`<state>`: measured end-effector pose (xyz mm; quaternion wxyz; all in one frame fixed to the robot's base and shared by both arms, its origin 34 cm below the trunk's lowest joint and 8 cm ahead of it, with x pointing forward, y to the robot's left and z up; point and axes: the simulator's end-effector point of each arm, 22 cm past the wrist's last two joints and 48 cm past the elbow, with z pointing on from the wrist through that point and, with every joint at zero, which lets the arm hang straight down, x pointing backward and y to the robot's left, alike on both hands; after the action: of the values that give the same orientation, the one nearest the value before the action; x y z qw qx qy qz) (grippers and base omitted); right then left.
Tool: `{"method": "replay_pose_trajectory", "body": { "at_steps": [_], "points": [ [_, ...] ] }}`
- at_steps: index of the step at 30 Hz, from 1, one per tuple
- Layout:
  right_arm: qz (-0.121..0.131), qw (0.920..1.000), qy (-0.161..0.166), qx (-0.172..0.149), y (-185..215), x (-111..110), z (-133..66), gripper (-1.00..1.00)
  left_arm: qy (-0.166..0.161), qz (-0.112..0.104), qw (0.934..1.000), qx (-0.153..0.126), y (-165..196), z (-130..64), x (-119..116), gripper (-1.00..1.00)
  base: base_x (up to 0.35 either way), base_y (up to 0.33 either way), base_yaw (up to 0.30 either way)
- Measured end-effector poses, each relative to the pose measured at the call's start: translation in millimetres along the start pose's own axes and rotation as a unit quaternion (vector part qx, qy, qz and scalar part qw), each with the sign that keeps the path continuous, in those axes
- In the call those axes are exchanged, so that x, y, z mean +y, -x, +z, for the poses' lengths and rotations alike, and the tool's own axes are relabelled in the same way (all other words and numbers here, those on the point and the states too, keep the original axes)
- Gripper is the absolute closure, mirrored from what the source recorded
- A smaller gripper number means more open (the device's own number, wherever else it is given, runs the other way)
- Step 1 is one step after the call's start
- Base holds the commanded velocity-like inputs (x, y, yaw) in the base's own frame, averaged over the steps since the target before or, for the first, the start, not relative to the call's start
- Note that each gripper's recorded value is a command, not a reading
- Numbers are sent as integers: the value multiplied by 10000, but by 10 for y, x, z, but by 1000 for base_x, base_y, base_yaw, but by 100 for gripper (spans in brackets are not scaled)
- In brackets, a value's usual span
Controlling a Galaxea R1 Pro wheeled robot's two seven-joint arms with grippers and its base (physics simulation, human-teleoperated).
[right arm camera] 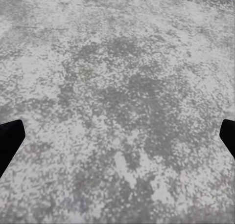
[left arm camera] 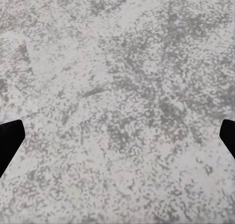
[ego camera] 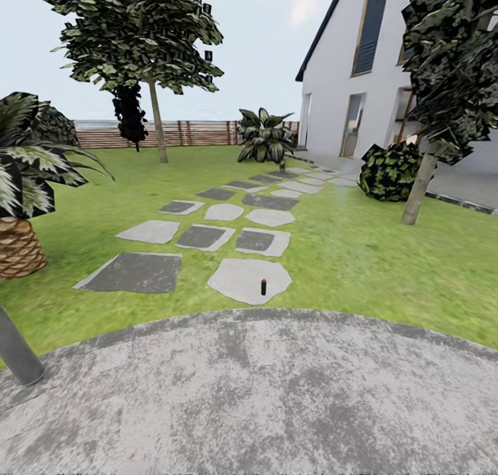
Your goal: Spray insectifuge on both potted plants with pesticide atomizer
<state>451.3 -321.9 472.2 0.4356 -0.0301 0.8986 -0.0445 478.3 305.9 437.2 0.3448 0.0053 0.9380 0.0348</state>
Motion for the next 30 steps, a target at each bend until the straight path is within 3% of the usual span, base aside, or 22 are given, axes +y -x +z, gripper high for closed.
{"method": "replay_pose_trajectory", "body": {
  "at_steps": [30],
  "points": [
    [-14, 9997, 22, 234, -720, 83, 288, -100, 1, 14, 9997, 232, -668, 426, -36, -100, 0, 0, 0]
  ]
}}
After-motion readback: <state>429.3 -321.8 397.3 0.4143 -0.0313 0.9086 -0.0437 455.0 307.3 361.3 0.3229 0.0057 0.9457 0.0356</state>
